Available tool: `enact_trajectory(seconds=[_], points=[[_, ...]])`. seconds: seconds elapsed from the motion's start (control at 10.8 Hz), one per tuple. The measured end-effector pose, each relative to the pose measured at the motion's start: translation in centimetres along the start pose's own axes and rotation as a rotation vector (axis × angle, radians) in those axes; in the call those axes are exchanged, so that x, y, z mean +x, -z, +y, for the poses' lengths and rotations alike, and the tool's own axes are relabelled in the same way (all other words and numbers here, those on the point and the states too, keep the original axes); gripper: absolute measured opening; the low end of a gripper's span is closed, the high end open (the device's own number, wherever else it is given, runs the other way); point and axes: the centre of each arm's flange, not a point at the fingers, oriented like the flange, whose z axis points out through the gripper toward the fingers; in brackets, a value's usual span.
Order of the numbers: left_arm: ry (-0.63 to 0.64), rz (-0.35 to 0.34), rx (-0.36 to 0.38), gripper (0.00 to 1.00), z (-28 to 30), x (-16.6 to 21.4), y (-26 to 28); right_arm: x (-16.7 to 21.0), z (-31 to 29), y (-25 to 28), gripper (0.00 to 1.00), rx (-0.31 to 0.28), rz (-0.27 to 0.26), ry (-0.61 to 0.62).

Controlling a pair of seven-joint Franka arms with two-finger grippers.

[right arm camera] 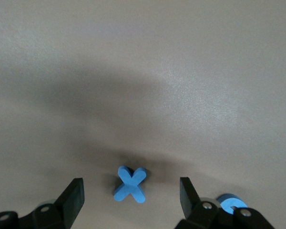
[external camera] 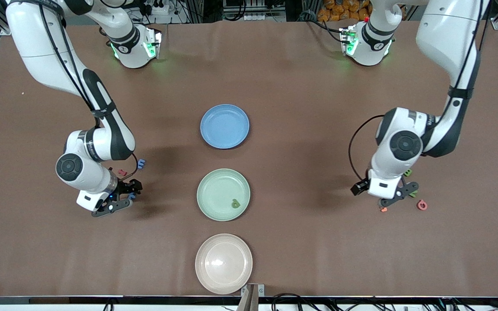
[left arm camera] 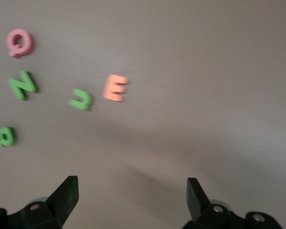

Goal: Sort letters by color into matching plates
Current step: 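Grasp the blue X with the right gripper while the left gripper returns, then place the X on the blue plate while the left gripper grasps green u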

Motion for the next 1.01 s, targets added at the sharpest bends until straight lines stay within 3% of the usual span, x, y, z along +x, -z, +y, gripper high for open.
enact_trajectory(seconds=[0.28, 0.46, 0.83, 1.01], points=[[-0.02, -0.06, -0.003, 1.0, -7.5, 3.8, -2.8, -0.2, 0.3, -0.8, 0.76, 0.0, -0.008, 0.01], [-0.116, -0.071, -0.024, 1.0, -9.9, 5.2, -3.1, -0.3, 0.4, -1.3, 0.74, 0.0, -0.01, 0.009], [-0.195, -0.103, -0.045, 1.0, -9.7, 4.6, -7.5, -0.6, 0.9, -2.0, 0.64, 0.001, -0.017, 0.002], [-0.19, -0.114, -0.056, 1.0, -9.3, 5.0, -9.8, -0.4, 0.9, -1.8, 0.54, 0.001, -0.014, 0.003]])
